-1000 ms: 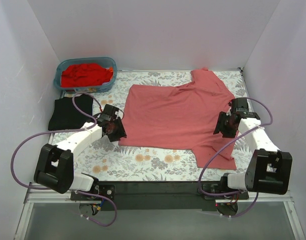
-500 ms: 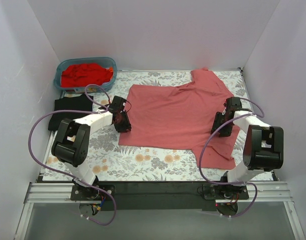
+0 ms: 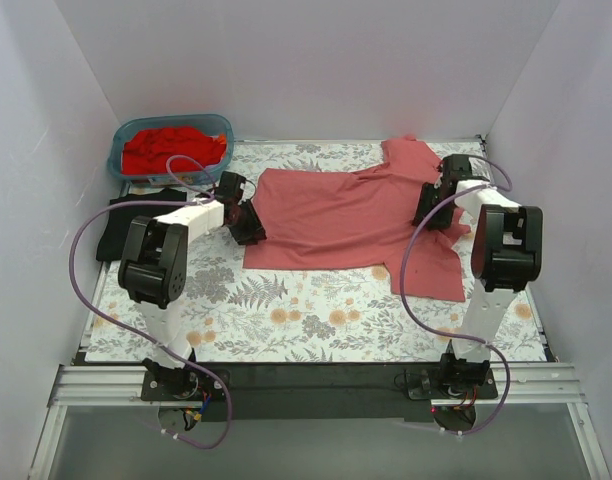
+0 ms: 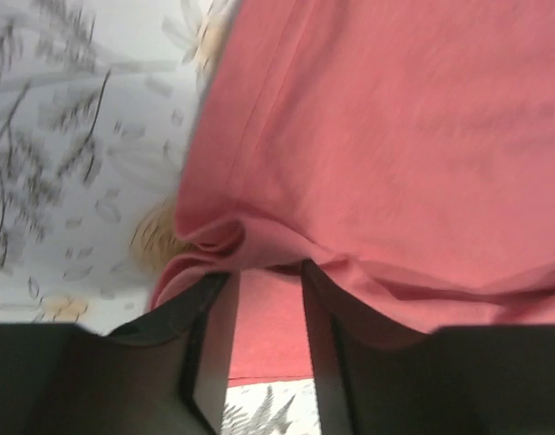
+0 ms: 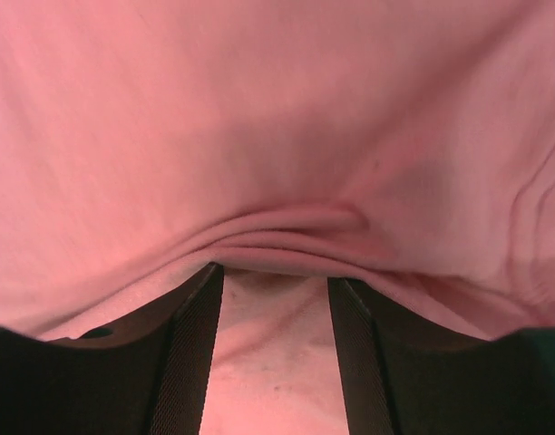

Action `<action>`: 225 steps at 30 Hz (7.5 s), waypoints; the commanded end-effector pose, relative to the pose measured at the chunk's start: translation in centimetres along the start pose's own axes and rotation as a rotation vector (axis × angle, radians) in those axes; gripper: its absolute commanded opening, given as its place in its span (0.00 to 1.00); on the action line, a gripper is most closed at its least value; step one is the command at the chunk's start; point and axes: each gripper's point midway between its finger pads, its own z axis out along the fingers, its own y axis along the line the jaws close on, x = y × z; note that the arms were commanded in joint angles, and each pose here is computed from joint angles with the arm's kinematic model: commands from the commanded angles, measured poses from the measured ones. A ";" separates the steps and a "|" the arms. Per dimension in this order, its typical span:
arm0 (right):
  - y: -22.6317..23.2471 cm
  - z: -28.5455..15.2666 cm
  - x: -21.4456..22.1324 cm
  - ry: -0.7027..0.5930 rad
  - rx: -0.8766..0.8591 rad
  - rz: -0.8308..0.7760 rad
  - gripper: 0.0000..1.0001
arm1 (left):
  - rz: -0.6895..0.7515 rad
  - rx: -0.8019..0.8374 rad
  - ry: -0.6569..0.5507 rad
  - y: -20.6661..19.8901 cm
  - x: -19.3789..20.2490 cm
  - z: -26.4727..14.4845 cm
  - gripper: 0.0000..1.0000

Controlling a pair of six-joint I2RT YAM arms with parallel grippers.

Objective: Fold and stack the t-shirts
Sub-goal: Flatten the tshirt out, then fold the tshirt

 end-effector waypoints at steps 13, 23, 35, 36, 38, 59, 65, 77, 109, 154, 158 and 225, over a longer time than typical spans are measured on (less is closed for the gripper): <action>-1.4 -10.4 3.8 -0.086 0.106 -0.063 0.70 | 0.085 -0.127 -0.169 3.4 0.5 -7.5 0.64; -2.0 -12.6 8.8 -0.071 0.076 -0.091 0.73 | 0.106 -0.201 -0.153 5.0 1.6 -6.4 0.46; -2.3 -12.9 10.3 -0.067 0.072 -0.105 0.73 | 0.151 -0.305 -0.109 5.5 2.4 -3.0 0.46; -2.4 -12.9 10.3 -0.070 0.074 -0.105 0.73 | 0.153 -0.316 -0.105 5.7 2.6 -2.9 0.44; -2.8 -12.8 10.7 -0.063 0.096 -0.094 0.72 | 0.159 -0.330 -0.090 6.0 3.1 -2.7 0.37; -8.1 -10.7 14.2 0.089 0.196 0.155 0.63 | 0.232 -0.220 -0.167 6.3 4.4 -3.9 0.00; -9.4 -9.3 14.5 0.106 0.208 0.167 0.57 | 0.245 -0.218 -0.205 6.0 3.6 -4.6 0.00; -10.9 -7.7 17.2 0.156 0.287 0.204 0.46 | 0.242 -0.193 -0.196 5.6 3.8 -4.7 0.00; -10.7 -8.0 14.0 0.100 0.301 0.243 0.50 | 0.247 -0.195 -0.187 5.7 4.0 -4.6 0.00; -5.2 -51.1 -6.6 -1.071 0.373 0.120 0.01 | 0.122 0.153 -1.006 -7.5 -12.2 -44.5 0.00; -4.3 -58.5 -3.3 -1.277 0.384 0.115 0.01 | 0.085 0.311 -1.160 -6.2 -9.4 -51.8 0.00; 2.5 -11.2 -9.7 -0.381 0.068 -0.274 0.01 | 0.294 -0.160 -0.587 -2.1 -24.7 -6.0 0.00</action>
